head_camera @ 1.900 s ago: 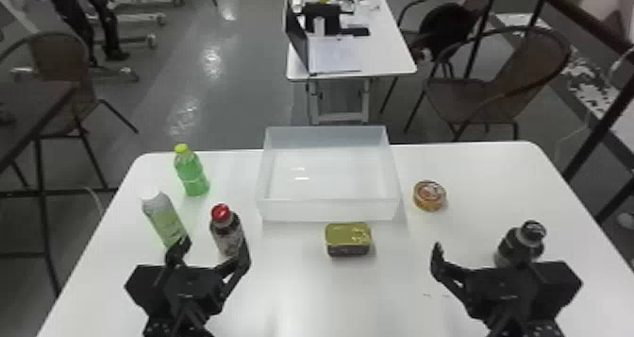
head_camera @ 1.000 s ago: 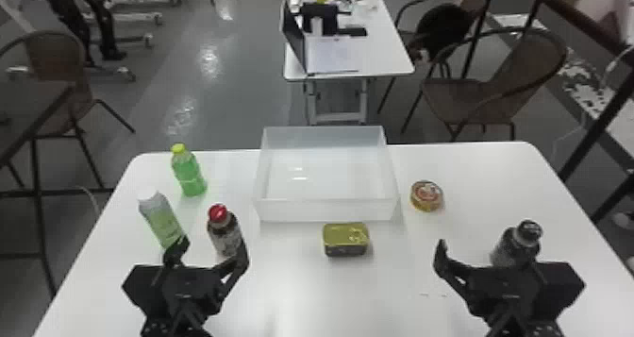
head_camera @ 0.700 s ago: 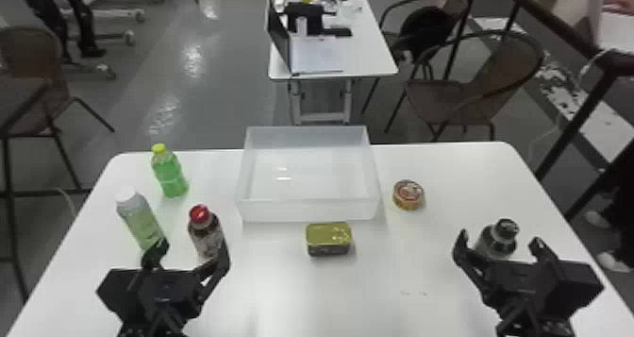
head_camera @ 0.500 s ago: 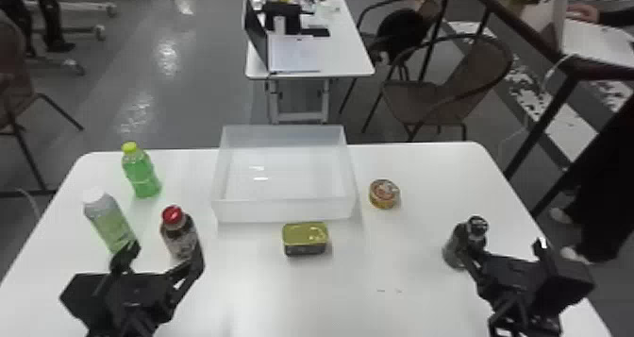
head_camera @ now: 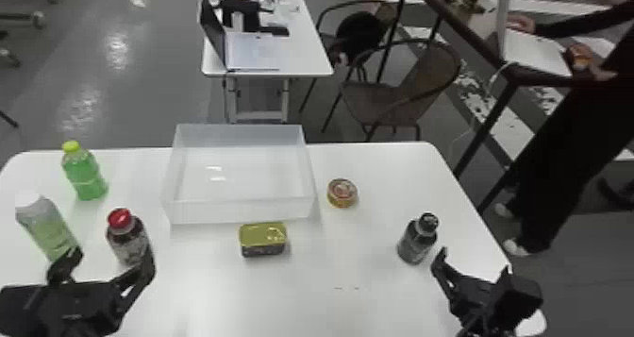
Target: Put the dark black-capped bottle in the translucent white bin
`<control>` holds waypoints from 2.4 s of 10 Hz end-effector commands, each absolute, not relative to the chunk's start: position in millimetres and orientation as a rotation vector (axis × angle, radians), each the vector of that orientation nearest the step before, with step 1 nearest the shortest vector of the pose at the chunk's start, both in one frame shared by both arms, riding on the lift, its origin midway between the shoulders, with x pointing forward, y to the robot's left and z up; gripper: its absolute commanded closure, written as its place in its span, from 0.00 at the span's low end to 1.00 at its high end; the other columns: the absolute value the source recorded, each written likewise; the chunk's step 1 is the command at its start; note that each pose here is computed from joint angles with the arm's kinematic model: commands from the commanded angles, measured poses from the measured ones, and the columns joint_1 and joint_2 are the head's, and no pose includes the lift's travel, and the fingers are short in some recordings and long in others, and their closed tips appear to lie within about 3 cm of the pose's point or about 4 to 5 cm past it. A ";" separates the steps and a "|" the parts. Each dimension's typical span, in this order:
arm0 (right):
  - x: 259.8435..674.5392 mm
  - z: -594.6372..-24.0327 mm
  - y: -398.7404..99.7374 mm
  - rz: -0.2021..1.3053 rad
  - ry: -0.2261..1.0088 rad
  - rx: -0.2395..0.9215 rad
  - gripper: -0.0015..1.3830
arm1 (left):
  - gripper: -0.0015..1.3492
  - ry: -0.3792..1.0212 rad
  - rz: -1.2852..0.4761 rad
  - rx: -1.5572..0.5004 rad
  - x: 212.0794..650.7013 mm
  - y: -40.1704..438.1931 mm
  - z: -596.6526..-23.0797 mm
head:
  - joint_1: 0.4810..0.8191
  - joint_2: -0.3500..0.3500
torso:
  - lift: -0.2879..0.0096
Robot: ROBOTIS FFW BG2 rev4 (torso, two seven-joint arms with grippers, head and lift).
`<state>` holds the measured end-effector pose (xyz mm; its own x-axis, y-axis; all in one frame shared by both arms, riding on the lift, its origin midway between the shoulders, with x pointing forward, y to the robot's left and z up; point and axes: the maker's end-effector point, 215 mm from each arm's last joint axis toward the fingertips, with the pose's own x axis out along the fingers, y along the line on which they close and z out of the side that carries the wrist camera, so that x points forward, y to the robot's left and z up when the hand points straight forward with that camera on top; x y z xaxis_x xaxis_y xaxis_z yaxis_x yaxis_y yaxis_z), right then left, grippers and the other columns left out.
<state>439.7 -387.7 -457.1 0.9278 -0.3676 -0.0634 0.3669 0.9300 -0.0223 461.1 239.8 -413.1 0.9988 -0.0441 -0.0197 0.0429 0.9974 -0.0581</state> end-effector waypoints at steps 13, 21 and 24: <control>540.8 -528.5 -343.3 -0.169 0.165 0.111 0.00 | 0.14 0.010 -0.052 -0.071 460.9 240.9 -410.8 | 0.63 0.35 | 0.90; 561.8 -519.4 -337.6 -0.129 0.176 0.055 0.62 | 0.14 0.015 -0.045 -0.093 455.8 244.0 -415.3 | 0.63 0.35 | 0.90; 570.4 -479.4 -334.4 -0.130 0.105 0.090 0.62 | 0.14 0.015 -0.048 -0.092 456.4 243.1 -415.1 | 0.63 0.36 | 0.90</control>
